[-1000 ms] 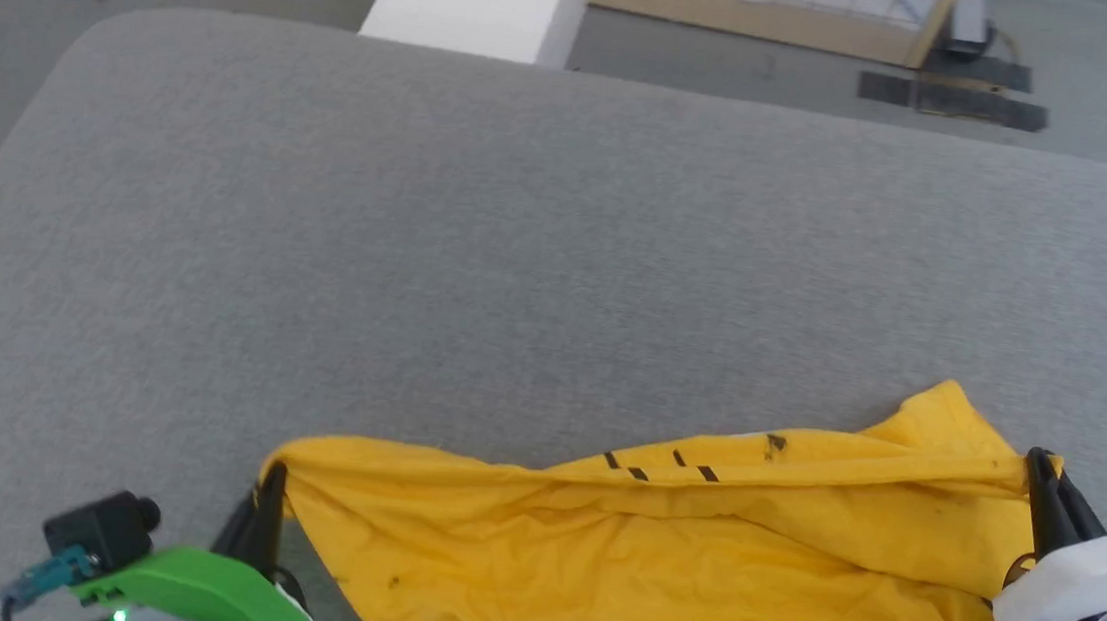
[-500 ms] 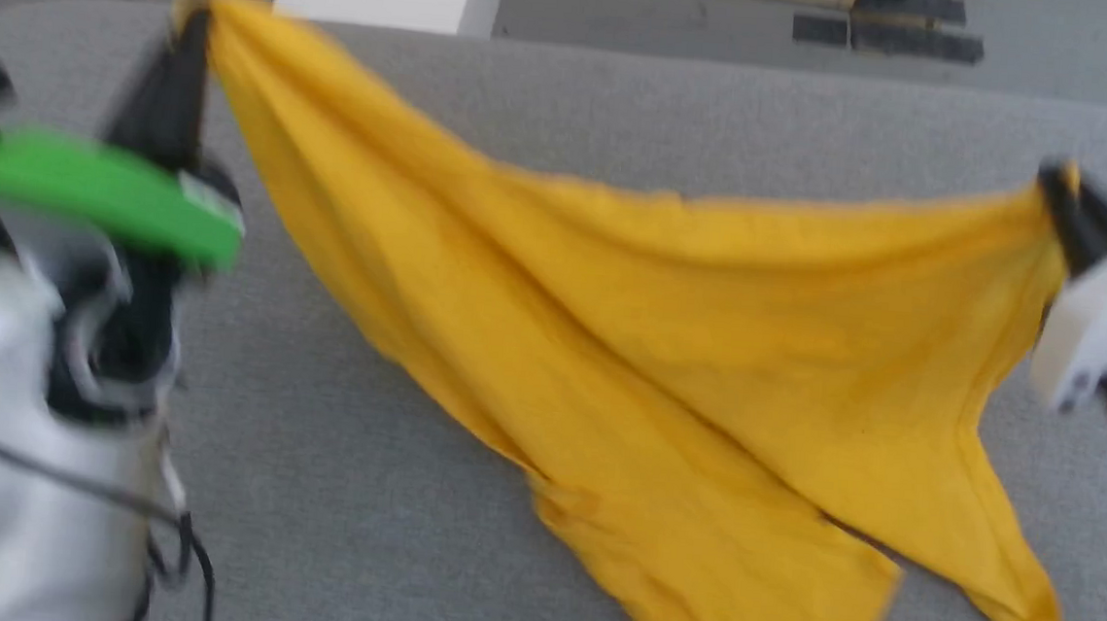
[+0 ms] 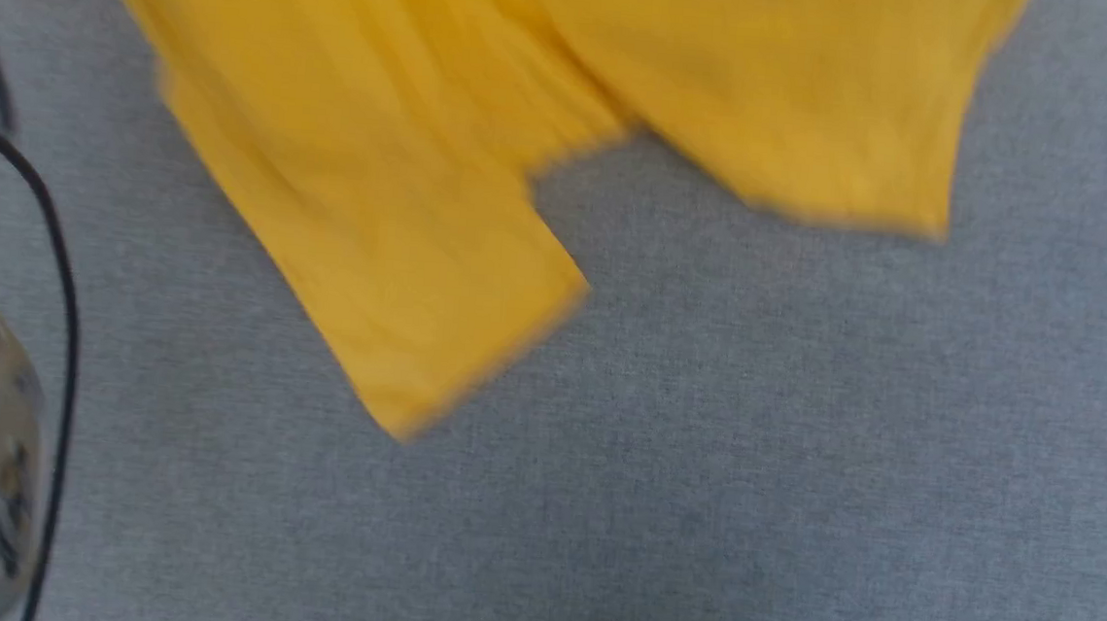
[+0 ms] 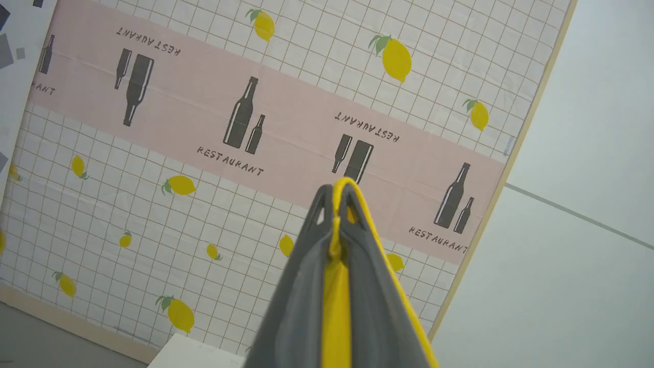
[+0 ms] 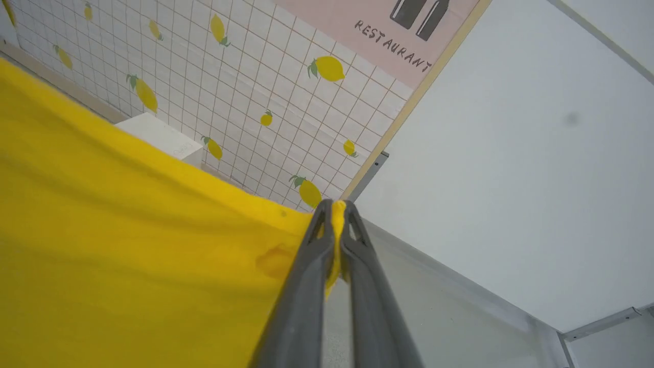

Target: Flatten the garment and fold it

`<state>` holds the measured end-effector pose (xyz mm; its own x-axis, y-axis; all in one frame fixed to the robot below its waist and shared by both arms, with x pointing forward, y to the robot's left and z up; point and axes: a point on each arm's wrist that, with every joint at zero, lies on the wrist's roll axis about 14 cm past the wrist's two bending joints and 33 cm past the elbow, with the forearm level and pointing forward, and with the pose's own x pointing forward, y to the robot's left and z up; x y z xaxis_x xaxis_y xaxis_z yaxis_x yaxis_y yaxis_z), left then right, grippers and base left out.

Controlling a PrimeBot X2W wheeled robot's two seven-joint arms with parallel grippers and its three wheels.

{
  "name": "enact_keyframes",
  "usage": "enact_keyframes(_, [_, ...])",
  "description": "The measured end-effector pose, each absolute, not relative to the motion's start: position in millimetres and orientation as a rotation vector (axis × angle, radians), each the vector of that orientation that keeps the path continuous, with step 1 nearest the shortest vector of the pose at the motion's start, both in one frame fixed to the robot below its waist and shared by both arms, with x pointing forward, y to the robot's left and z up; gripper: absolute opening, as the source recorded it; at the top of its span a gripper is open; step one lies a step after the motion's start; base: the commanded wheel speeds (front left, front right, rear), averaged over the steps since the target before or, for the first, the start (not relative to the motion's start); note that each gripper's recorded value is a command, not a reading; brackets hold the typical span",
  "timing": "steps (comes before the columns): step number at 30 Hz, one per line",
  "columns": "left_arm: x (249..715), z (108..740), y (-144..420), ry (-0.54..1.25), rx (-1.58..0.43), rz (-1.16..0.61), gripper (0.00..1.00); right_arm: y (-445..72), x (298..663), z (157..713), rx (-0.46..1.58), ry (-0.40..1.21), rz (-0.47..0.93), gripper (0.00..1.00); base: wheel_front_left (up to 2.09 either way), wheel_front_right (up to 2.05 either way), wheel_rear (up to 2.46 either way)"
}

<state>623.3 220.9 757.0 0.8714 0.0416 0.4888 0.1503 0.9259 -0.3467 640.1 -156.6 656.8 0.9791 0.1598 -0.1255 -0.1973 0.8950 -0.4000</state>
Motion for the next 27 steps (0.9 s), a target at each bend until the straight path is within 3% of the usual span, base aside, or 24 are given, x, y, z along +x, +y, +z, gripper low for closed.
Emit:
enact_keyframes(6, [647.7, 790.3, 232.0, -0.695, -0.397, -0.026, 0.00, -161.2, 680.5, 673.4, -0.457, -0.016, 0.116, 0.00, 0.00, 0.00, 0.00])
enact_keyframes(12, [644.0, 825.7, 236.4, -0.878, -0.405, -0.054, 0.00, -166.0, 695.9, 694.9, -0.477, -0.138, 0.070, 0.00, 0.00, 0.00, 0.00])
enact_keyframes(15, [644.2, 823.1, 238.8, -0.883, -0.401, -0.069, 0.00, -167.3, 697.8, 691.6, -0.472, -0.149, 0.070, 0.00, 0.00, 0.00, 0.00])
enact_keyframes(23, [654.8, 678.1, 257.3, -0.440, -0.230, -0.011, 0.00, -161.2, 670.8, 580.1, -0.422, 0.111, 0.176, 0.00, 0.00, 0.00, 0.00])
enact_keyframes(24, [650.3, 661.1, 259.1, -0.389, -0.200, -0.009, 0.00, -160.0, 664.1, 568.9, -0.407, 0.140, 0.191, 0.00, 0.00, 0.00, 0.00])
enact_keyframes(25, [622.4, 594.7, 267.2, -0.183, -0.146, 0.001, 0.00, -156.0, 633.2, 531.0, -0.347, 0.246, 0.240, 0.00, 0.00, 0.00, 0.00])
enact_keyframes(27, [598.2, 554.0, 267.2, -0.049, -0.135, -0.009, 0.00, -154.8, 610.7, 511.7, -0.310, 0.307, 0.264, 0.00, 0.00, 0.00, 0.00])
